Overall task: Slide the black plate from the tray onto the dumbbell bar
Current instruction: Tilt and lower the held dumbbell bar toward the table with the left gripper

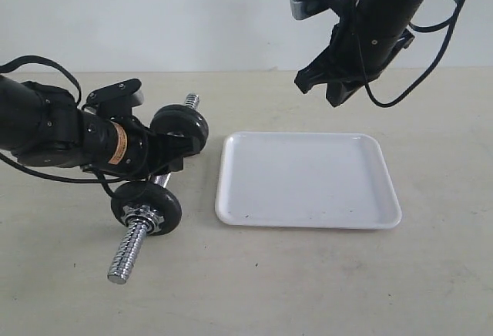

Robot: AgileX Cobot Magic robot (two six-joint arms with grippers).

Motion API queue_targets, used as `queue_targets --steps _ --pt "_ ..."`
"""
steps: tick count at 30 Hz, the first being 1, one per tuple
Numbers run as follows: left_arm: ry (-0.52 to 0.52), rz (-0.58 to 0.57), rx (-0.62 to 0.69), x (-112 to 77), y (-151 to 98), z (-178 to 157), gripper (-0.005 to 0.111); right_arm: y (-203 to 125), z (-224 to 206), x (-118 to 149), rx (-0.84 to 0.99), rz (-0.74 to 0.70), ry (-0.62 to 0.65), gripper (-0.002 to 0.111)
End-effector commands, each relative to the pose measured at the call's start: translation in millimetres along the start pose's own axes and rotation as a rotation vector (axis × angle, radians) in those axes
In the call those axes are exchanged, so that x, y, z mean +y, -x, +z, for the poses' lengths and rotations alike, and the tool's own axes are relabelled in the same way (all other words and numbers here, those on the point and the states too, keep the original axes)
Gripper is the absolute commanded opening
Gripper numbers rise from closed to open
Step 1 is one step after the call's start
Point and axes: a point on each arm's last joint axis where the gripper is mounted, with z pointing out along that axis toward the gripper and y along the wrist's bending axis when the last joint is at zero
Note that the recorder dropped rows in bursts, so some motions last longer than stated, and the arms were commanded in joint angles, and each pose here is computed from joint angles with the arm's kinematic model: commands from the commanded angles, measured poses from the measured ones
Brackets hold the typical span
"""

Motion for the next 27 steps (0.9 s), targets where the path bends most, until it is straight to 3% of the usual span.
queue_targets --steps 1,13,27 --pt "-0.195 0.007 -0.105 -27.7 26 -19 0.004 1 -5 -1 -0.011 -0.008 -0.008 0.0" --pt "-0.219 0.017 -0.151 -35.3 42 -22 0.004 1 -5 -1 -0.01 -0.013 -0.007 0.0" --pt "-0.237 0.028 -0.14 -44.7 37 -22 0.004 1 -5 -1 -0.01 -0.015 -0.007 0.0"
